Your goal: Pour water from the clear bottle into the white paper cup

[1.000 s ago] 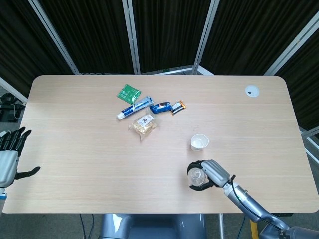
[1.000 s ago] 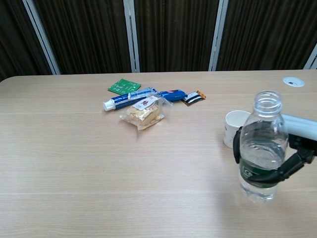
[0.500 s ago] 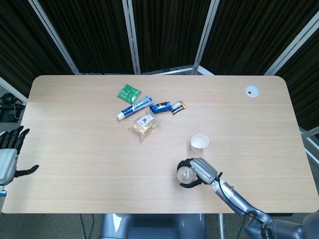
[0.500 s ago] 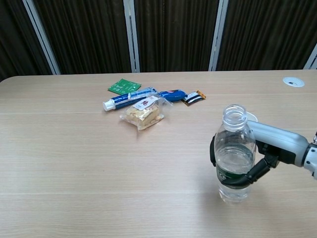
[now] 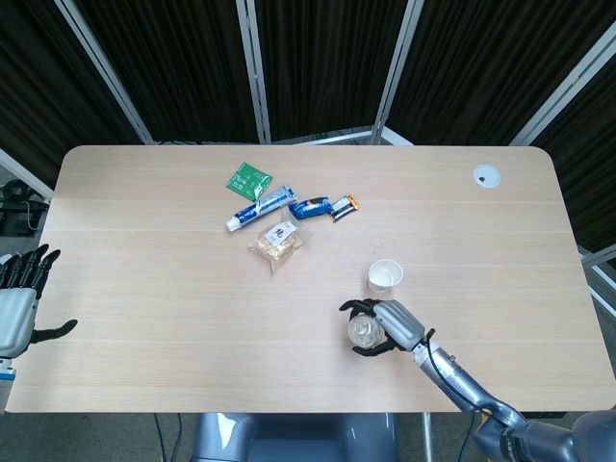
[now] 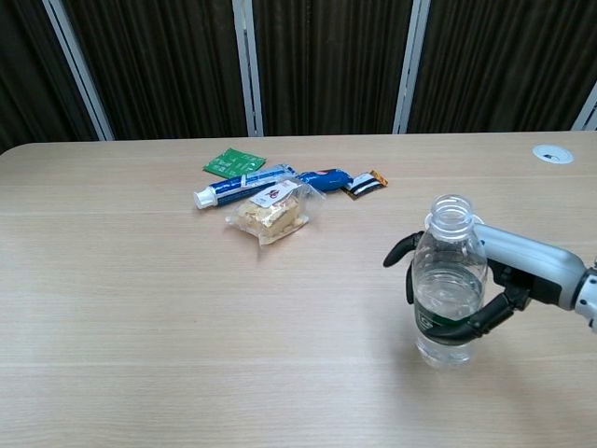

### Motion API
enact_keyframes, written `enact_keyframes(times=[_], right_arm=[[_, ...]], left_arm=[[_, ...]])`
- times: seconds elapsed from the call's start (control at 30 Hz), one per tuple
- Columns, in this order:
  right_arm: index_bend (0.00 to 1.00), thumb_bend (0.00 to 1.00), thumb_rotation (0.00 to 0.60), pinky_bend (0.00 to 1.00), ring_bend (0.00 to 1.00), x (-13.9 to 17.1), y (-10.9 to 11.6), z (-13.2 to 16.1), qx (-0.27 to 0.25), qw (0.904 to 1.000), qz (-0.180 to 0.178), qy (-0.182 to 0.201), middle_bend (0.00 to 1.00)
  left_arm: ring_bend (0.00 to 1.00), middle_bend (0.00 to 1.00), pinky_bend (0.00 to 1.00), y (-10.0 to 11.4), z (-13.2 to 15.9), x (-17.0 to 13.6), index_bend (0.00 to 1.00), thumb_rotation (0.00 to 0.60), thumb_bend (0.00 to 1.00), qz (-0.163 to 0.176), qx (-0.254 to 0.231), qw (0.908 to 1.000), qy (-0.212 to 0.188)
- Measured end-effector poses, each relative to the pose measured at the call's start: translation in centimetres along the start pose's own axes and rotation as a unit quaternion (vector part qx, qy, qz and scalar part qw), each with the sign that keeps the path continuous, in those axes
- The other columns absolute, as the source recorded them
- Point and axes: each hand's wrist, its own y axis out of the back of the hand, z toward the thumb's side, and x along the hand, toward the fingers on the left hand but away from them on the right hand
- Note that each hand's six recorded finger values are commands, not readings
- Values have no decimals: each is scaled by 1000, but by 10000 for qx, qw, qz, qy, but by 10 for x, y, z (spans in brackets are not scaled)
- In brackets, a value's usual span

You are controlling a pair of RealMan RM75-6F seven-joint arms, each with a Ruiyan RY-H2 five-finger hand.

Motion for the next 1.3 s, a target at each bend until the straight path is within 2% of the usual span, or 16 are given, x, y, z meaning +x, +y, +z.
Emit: enact_keyframes(times=[0.17,0.33,0.6,0.77,0.93,1.07,1.17,1.3], right_arm=[[156,0,600,209,179,5,6,-4,31,10000,-21,-9,320],[117,0,600,182,147,13,12,-10,81,9999,-65,-48,269],[20,0,600,113,62,30,29,-16,150,9997,-178,-91,138],[0,0,600,10,0,38,40,-17,114,9994,-311,-93,9],[0,0,600,0,0,50,52,-19,228,9993,-294,-102,0],[0,0,600,0,0,63,65,-24,446,9985,-285,-170,0],[0,0,600,0,0,78,78,-33,819,9956,-346,-309,0],[0,0,600,0,0,101,96,-44,1567,9850,-541,-473,0]], left_arm=[[0,0,0,0,0,0,0,600,0,-6,-12,10000,-5],[0,0,0,1,1,-1,0,600,0,2,-14,10000,-19],[0,0,0,2,3,-3,0,600,0,2,-35,10000,-62],[0,0,0,3,4,-5,0,600,0,22,-49,9999,-98],[0,0,0,6,5,-7,0,600,0,63,-92,9999,-133],[0,0,0,8,7,-9,0,600,0,85,-116,9997,-172],[0,0,0,10,9,-11,0,600,0,111,-144,9996,-233],[0,0,0,12,10,-14,0,600,0,143,-177,9994,-270]])
